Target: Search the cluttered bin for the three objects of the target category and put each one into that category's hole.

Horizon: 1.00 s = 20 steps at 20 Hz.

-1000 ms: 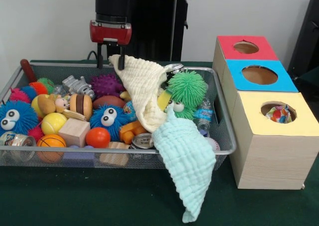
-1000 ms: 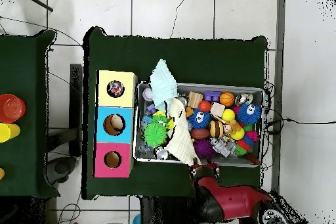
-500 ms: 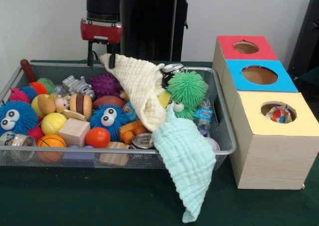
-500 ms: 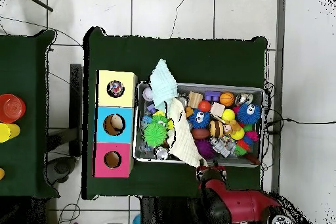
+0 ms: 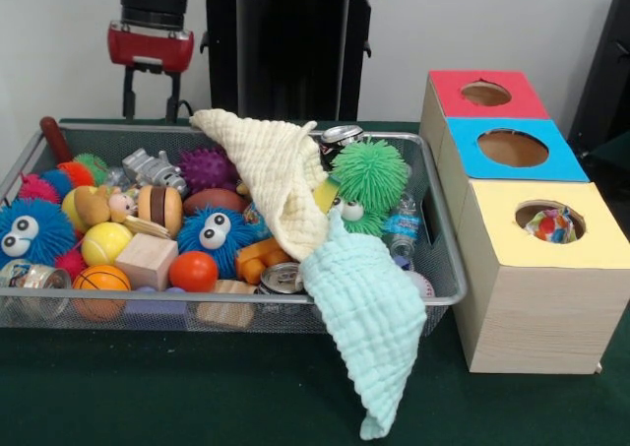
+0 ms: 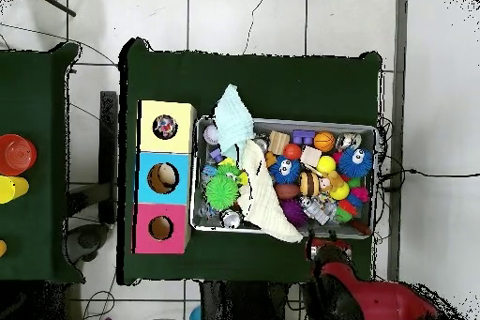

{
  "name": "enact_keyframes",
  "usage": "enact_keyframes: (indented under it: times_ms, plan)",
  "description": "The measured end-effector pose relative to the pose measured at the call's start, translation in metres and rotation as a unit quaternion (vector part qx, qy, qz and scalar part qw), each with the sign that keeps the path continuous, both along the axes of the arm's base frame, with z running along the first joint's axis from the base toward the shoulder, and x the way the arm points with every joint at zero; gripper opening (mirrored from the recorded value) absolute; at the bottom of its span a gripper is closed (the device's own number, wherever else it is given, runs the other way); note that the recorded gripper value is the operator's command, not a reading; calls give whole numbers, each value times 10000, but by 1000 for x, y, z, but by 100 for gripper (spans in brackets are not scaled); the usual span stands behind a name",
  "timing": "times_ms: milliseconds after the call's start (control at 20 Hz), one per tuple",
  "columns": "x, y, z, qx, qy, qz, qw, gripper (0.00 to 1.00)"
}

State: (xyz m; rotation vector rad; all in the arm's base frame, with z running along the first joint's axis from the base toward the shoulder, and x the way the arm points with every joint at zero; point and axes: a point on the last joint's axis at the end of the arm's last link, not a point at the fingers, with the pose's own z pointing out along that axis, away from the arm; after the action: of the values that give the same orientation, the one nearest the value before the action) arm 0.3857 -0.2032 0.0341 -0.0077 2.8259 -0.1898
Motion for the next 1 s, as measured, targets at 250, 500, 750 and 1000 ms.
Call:
enact_keyframes:
  times_ms: [250,500,750,1000]
  plan:
    - [-10,-26,11,10,110,-286,9995,100]
    - [-19,-36,23,-4,142,-360,9993,100]
    - [-16,-41,29,64,-29,-350,9994,100]
    - [-8,-50,30,154,-177,-402,9989,100]
